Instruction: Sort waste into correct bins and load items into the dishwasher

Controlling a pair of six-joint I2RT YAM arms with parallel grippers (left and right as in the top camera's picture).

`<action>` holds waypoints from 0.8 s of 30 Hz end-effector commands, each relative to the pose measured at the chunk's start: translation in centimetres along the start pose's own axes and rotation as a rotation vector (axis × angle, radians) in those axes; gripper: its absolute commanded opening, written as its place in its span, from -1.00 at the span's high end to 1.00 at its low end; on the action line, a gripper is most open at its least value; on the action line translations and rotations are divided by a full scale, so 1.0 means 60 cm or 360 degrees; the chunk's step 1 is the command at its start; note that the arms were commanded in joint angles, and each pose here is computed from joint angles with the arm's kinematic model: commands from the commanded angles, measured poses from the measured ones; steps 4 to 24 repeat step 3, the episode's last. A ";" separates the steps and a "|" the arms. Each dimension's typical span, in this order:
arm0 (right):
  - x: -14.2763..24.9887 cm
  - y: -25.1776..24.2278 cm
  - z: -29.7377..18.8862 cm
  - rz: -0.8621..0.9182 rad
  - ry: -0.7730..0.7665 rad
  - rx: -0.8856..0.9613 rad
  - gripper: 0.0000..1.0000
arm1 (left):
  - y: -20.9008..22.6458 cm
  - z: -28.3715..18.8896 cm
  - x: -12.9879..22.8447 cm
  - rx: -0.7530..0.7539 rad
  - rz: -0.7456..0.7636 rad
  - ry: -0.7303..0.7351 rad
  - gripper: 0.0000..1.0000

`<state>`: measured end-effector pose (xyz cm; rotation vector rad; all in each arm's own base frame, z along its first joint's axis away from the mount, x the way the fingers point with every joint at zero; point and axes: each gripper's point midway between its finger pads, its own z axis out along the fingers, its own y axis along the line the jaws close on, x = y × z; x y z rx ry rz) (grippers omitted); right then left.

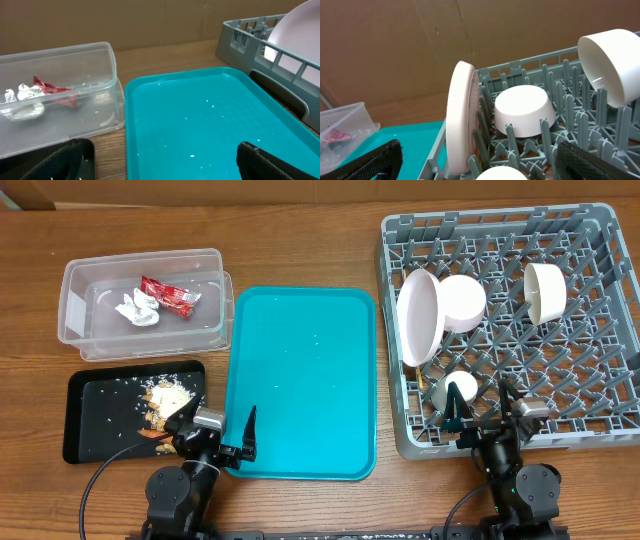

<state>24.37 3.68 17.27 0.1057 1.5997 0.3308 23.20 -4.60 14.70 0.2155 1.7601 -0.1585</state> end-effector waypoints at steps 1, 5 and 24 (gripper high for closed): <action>0.003 -0.003 0.000 0.0001 -0.0008 0.0007 -1.00 | 0.002 0.000 -0.001 -0.0003 0.0023 -0.0018 -1.00; 0.003 -0.003 0.000 0.0001 -0.0008 0.0007 -1.00 | 0.002 0.000 -0.001 -0.0003 0.0023 -0.0018 -1.00; 0.003 -0.003 0.000 0.0001 -0.0008 0.0007 -1.00 | 0.002 0.000 -0.001 -0.0003 0.0023 -0.0018 -1.00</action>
